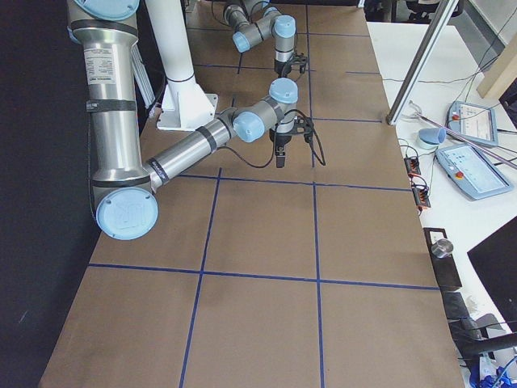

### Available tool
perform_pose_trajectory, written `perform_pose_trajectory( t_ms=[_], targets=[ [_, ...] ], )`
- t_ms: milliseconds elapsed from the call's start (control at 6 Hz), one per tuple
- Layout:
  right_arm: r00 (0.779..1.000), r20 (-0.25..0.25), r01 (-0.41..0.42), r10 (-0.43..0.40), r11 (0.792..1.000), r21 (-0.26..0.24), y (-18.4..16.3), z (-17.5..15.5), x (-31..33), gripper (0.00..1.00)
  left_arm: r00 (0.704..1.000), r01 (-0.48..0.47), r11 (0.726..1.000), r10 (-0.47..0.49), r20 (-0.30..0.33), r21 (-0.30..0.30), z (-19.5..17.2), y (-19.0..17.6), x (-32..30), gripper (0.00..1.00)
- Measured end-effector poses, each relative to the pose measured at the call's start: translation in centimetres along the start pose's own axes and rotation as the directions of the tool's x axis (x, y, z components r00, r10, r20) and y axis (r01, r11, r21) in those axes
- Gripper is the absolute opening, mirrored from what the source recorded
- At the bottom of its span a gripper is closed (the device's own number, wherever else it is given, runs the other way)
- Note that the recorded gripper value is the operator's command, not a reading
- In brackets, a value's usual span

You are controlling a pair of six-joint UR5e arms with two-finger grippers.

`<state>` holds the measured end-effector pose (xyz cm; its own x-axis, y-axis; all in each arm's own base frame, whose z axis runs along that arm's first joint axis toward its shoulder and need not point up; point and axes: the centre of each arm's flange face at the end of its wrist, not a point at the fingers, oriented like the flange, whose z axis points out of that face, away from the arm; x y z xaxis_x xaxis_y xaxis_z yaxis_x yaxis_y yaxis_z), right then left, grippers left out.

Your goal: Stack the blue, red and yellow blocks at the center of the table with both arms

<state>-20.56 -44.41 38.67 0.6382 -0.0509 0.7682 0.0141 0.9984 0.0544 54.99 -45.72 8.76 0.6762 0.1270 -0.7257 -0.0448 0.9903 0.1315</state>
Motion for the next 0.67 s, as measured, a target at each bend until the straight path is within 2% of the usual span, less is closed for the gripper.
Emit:
perform_pose_trajectory(
  t_ms=[333,667],
  targets=[
    [1.000,-0.008,-0.021,0.021,1.000,0.008,-0.2,-0.6,1.6,1.00,0.998,0.009,0.997,-0.004,-0.061,0.075,-7.1,1.3,-5.2,1.00],
    [0.999,-0.046,0.029,-0.028,0.999,0.016,0.1,-1.8,7.2,1.00,0.996,-0.033,0.995,0.040,-0.075,0.090,-10.2,4.6,-16.0,1.00]
  ],
)
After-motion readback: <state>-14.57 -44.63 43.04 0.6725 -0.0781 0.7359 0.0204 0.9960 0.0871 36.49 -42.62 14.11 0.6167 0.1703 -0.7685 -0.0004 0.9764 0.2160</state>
